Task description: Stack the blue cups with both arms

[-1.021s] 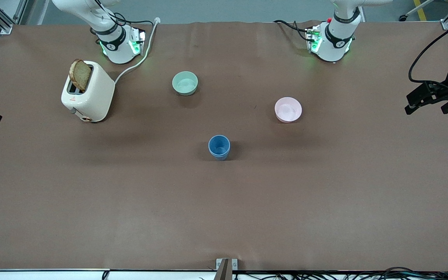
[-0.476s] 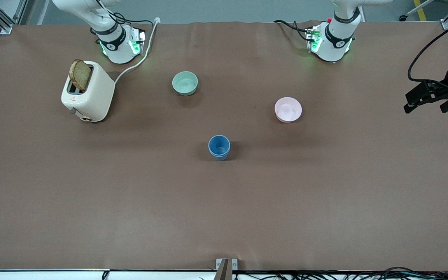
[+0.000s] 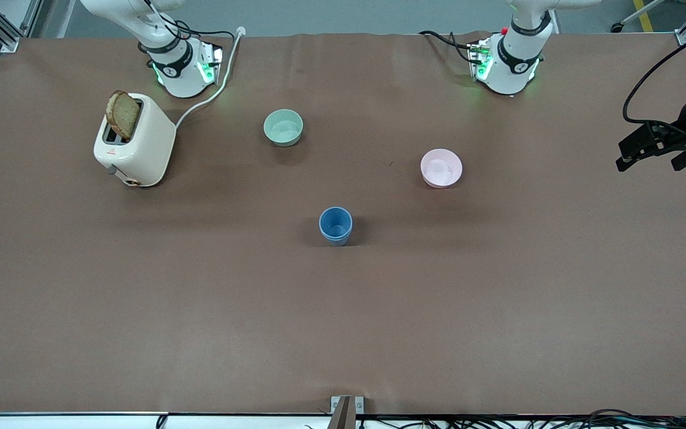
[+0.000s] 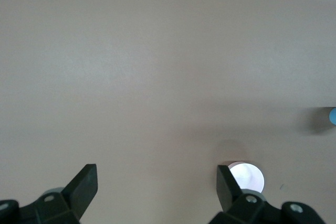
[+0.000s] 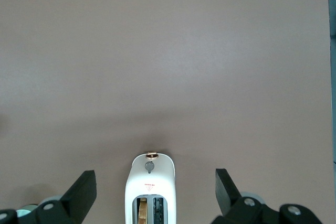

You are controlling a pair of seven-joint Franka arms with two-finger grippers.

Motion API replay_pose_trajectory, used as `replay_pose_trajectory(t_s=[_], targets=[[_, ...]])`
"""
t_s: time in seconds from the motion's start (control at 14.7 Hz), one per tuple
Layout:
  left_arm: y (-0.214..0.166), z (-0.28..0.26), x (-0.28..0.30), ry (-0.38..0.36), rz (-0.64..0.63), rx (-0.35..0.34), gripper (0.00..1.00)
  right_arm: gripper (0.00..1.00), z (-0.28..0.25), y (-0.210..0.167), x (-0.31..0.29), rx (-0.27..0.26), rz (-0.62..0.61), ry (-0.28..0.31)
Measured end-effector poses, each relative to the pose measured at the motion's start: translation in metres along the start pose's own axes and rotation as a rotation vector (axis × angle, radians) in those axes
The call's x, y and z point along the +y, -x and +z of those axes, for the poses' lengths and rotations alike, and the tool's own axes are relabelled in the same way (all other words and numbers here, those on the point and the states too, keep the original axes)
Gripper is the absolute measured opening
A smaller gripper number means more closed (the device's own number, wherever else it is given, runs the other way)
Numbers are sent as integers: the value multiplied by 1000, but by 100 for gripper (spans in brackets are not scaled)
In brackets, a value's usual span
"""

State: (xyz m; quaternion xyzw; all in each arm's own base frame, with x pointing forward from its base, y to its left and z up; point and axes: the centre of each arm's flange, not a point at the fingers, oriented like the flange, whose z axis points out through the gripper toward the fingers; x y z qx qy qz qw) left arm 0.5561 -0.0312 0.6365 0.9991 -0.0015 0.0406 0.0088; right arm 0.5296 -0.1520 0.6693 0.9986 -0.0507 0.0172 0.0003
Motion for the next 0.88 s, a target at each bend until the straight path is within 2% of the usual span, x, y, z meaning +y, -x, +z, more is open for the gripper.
replay_pose_trajectory(t_s=[0.2, 0.68, 0.88], targets=[[0, 0, 1, 0, 2, 0, 100, 100, 3, 2, -5, -32, -10, -6], [0, -1, 1, 0, 2, 2, 100, 100, 4, 1, -14, -36, -32, -7], [0, -1, 1, 0, 2, 2, 100, 100, 5, 2, -27, -61, -56, -12]])
